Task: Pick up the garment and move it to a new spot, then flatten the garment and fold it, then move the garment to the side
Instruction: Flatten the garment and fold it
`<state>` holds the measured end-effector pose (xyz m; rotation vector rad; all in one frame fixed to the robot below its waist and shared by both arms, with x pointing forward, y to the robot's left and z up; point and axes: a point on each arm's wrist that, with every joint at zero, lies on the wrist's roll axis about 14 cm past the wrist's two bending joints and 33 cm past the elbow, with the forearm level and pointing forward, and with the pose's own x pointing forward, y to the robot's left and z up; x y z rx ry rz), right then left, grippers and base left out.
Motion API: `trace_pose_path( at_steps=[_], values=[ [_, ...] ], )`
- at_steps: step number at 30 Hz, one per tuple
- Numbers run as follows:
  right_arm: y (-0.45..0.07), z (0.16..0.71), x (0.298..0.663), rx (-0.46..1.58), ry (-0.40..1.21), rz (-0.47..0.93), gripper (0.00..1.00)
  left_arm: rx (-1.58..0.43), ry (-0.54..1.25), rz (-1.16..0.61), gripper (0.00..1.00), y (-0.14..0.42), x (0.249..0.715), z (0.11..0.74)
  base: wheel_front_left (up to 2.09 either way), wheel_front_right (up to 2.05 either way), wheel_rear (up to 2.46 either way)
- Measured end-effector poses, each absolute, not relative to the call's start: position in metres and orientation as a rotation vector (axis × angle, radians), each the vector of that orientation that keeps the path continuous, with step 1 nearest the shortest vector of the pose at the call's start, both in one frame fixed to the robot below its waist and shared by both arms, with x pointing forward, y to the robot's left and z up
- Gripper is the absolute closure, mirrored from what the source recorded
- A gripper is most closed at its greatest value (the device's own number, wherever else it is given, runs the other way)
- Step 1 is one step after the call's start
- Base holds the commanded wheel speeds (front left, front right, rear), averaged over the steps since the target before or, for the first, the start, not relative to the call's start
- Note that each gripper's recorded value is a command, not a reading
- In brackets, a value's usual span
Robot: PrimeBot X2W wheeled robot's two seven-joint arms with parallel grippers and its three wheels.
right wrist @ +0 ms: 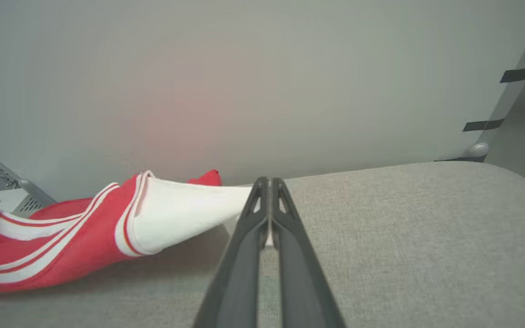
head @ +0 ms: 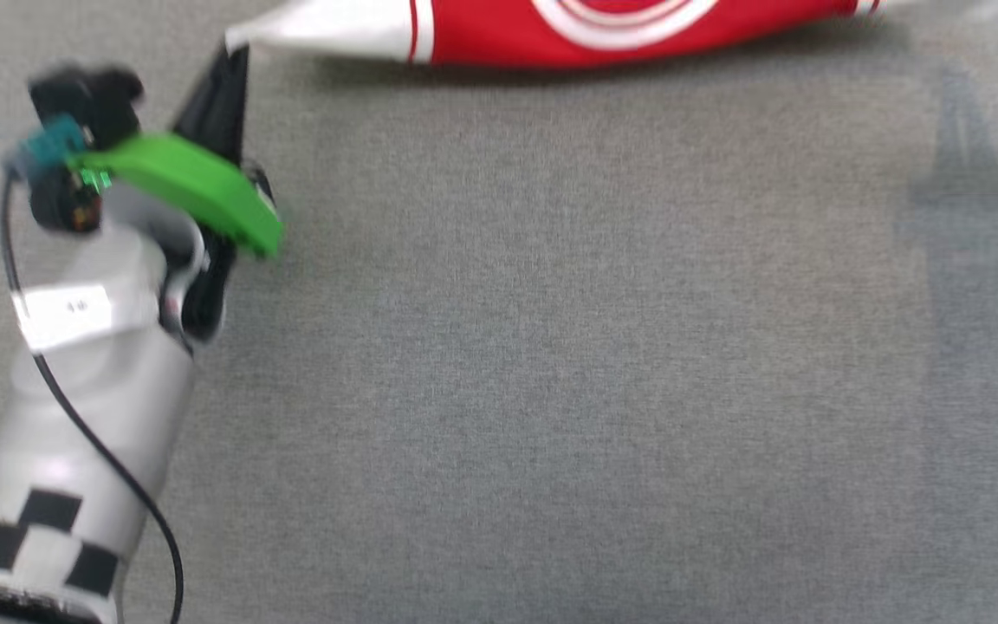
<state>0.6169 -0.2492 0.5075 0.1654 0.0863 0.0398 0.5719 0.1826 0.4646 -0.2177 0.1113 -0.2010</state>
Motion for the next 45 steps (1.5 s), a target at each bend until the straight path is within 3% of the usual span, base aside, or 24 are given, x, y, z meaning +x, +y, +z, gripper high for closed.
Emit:
trace_pose_path(
  at_steps=[9,21,34,45],
  values=[
    [-0.255,0.48,0.531,0.248,0.176,0.033,1.0,-0.291,0.22,-0.142,1.0,0.197,0.49,0.436,0.0,0.0,0.0],
    [-0.263,0.467,0.447,0.291,0.233,0.0,1.0,-0.337,0.287,-0.091,1.0,0.205,0.412,0.419,0.0,0.0,0.0],
    [-0.266,0.442,0.359,0.279,0.451,0.004,1.0,-0.344,0.363,-0.075,1.0,0.221,0.346,0.413,0.0,0.0,0.0],
    [-0.259,0.414,0.3,0.321,0.71,0.007,1.0,-0.346,0.554,-0.17,1.0,0.196,0.3,0.396,0.0,0.0,0.0]
  ],
)
